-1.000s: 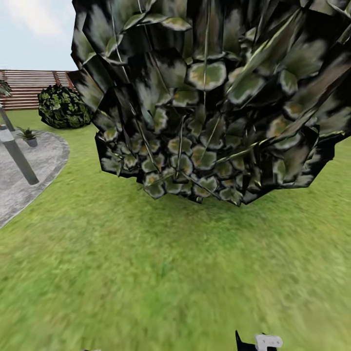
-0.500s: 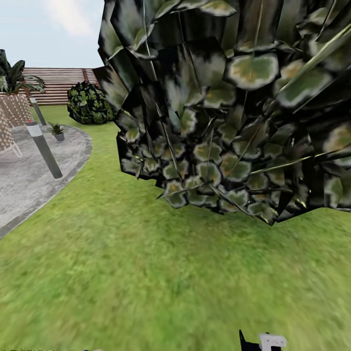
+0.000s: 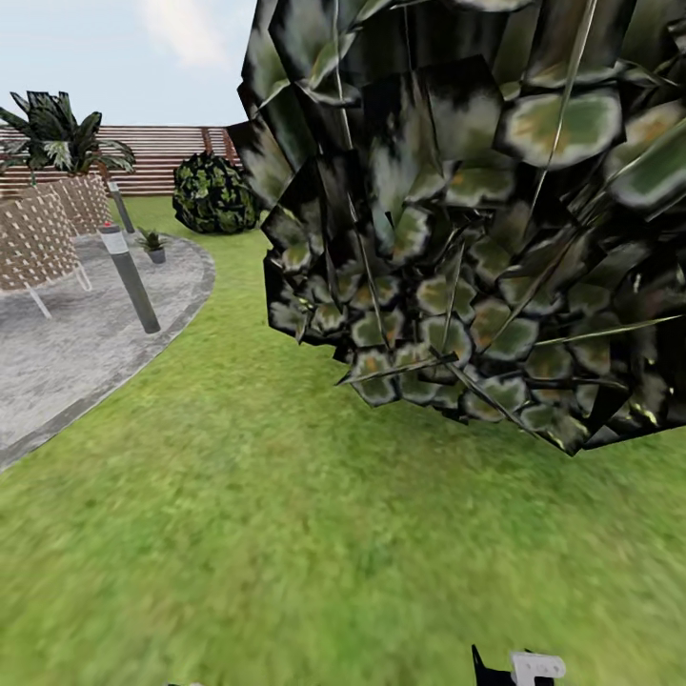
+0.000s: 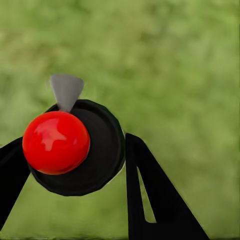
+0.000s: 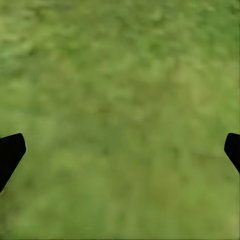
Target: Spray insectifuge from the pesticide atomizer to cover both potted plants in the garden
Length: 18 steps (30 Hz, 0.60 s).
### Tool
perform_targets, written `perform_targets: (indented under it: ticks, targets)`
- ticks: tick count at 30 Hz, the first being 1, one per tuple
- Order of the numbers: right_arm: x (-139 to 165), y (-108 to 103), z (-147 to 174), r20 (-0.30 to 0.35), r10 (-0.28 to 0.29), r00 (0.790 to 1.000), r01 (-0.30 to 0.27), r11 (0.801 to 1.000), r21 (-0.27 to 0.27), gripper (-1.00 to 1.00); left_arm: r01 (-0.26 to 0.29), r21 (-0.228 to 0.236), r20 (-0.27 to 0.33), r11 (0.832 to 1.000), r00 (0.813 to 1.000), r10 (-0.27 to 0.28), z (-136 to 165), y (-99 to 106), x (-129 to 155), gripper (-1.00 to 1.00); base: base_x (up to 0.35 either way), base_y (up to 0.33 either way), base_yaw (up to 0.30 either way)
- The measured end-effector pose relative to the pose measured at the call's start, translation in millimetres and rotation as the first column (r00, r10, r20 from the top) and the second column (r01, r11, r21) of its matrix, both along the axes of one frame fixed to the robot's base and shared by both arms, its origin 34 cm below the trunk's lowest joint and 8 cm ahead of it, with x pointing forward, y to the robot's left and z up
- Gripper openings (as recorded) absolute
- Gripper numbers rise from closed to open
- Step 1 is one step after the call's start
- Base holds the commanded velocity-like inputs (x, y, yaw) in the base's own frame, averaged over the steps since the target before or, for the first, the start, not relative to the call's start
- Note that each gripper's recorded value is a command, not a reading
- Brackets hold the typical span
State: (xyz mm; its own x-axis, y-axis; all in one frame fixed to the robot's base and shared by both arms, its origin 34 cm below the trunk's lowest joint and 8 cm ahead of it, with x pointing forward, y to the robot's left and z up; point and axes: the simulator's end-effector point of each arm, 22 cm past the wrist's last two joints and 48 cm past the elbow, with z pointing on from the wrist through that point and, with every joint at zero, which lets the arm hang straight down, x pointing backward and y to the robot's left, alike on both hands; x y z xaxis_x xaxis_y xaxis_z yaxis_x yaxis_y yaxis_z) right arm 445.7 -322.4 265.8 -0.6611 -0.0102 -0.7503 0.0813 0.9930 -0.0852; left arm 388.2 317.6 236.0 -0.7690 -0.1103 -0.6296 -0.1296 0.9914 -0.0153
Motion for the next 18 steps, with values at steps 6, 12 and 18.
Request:
perform_targets:
  ticks: [6, 12, 18]
  targets:
    - [-2.2, 0.1, -2.2, -0.007, 0.001, 1.000, -0.001, 1.000, 0.000, 1.00, -0.004, 0.002, -0.006, 1.000, 1.000, 0.004, -1.7, 1.8, -2.4, -1.00, 0.083, 0.011, 0.215]
    - [-4.4, 0.5, -4.6, -0.014, 0.002, 1.000, -0.003, 1.000, 0.000, 1.00, -0.007, 0.004, -0.013, 1.000, 1.000, 0.007, -3.4, 3.7, -4.9, -1.00, 0.298, 0.145, 0.215]
    - [-6.7, 0.7, -7.0, -0.021, 0.004, 1.000, -0.004, 1.000, 0.000, 1.00, -0.007, 0.005, -0.020, 1.000, 1.000, 0.007, -5.3, 4.5, -7.3, -1.00, 0.293, 0.185, 0.215]
